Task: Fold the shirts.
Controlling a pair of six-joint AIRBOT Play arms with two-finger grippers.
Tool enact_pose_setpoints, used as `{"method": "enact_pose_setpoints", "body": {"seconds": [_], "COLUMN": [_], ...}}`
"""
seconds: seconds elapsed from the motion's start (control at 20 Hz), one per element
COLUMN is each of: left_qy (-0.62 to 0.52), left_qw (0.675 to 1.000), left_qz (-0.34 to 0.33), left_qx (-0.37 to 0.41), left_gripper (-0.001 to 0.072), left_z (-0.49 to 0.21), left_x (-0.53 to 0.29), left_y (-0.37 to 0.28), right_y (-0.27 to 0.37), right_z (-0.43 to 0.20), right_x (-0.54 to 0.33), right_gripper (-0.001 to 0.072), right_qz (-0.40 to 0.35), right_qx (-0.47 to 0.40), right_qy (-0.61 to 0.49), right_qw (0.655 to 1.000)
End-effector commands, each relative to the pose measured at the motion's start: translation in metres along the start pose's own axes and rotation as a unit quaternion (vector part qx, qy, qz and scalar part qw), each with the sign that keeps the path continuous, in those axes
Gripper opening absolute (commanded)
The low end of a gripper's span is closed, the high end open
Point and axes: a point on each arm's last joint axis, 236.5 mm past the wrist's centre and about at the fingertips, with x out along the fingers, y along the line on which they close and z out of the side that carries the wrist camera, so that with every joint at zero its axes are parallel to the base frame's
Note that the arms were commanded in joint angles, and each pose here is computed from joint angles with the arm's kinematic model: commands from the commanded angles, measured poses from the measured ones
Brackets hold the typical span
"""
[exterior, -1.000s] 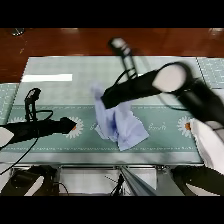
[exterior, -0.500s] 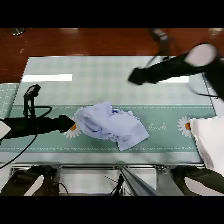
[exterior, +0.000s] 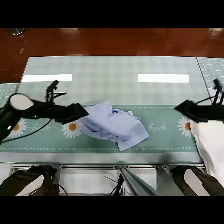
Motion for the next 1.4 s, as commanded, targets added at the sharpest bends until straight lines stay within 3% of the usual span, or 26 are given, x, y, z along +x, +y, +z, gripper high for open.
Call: {"method": "enact_pose_setpoints", "body": {"seconds": [0.0, 0.05, 0.1, 0.15, 0.2, 0.55, 1.15, 1.3, 1.35], "left_qy": [0.096, 0.112, 0.118, 0.122, 0.118, 0.088, 0.099, 0.096, 0.095], "left_qw": [0.995, 0.994, 0.993, 0.992, 0.992, 0.994, 0.993, 0.993, 0.993], "left_qz": [-0.005, -0.005, -0.005, -0.008, -0.011, -0.023, -0.024, -0.023, -0.023], "left_qx": [0.005, 0.01, 0.015, 0.028, 0.044, 0.059, 0.063, 0.063, 0.063], "left_gripper": [0.0702, 0.0701, 0.0638, 0.016, 0.0023, 0.0023, 0.0023, 0.0023, 0.0023], "left_z": [0.0, 0.003, 0.01, 0.016, 0.024, 0.057, 0.053, 0.054, 0.055], "left_x": [0.042, 0.05, 0.055, 0.058, 0.058, 0.03, 0.027, 0.027, 0.027], "left_y": [0.0, -0.003, -0.005, -0.007, -0.011, -0.016, -0.014, -0.014, -0.014], "right_y": [-0.006, -0.002, 0.003, 0.007, 0.012, 0.05, 0.128, 0.129, 0.129], "right_z": [-0.062, -0.074, -0.083, -0.087, -0.09, -0.077, -0.101, -0.103, -0.105], "right_x": [0.031, 0.036, 0.041, 0.043, 0.045, 0.068, 0.147, 0.146, 0.146], "right_gripper": [0.0621, 0.0621, 0.0621, 0.0621, 0.0621, 0.0621, 0.0619, 0.0597, 0.0555], "right_qz": [0.013, 0.016, 0.017, 0.017, 0.017, 0.042, 0.073, 0.075, 0.075], "right_qx": [0.017, 0.007, -0.003, -0.014, -0.02, -0.046, -0.097, -0.096, -0.098], "right_qy": [0.063, 0.08, 0.093, 0.099, 0.101, 0.091, 0.217, 0.22, 0.224], "right_qw": [0.998, 0.997, 0.996, 0.995, 0.994, 0.994, 0.969, 0.968, 0.967]}}
